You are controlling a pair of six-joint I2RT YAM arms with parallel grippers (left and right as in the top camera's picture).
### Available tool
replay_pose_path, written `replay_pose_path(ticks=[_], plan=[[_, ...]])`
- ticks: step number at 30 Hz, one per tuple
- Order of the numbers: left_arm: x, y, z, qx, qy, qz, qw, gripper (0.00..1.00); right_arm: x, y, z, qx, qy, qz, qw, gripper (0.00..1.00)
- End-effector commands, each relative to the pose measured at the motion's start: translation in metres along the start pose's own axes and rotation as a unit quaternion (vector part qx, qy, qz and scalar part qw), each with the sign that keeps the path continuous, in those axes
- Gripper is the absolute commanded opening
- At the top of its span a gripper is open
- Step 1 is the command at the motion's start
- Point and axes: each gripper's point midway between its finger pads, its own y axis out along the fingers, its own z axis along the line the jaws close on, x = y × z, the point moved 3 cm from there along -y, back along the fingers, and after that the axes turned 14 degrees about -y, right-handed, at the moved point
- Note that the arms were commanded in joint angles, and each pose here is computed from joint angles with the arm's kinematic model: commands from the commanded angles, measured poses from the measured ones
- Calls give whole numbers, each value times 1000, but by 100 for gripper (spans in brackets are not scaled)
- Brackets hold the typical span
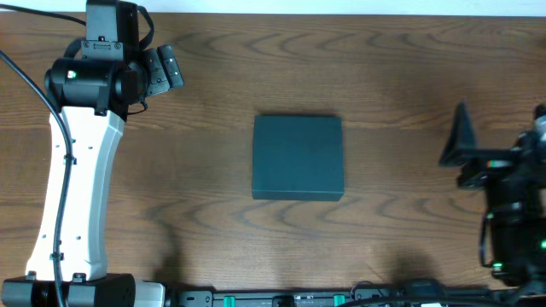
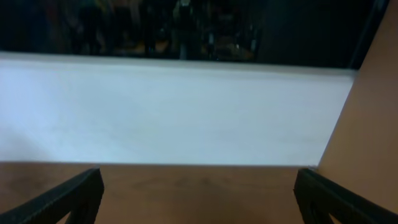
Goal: Pack container
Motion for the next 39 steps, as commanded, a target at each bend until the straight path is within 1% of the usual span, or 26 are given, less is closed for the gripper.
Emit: replay_pose_path(ticks=[1,6,12,20,39], plan=[[1,1,2,6,4,-1,1000,99,-28,-4,11,10,15,-5,1000,99],[1,1,2,6,4,-1,1000,99,-62,-7,27,26,18,-35,999,99],[1,1,2,6,4,-1,1000,99,-101,-5,40,24,20,-67,997,99],[1,1,2,6,4,-1,1000,99,-146,-1,48,18,32,-67,997,99],[1,1,2,6,4,-1,1000,99,-202,0,62,19,43,-52,998,99]])
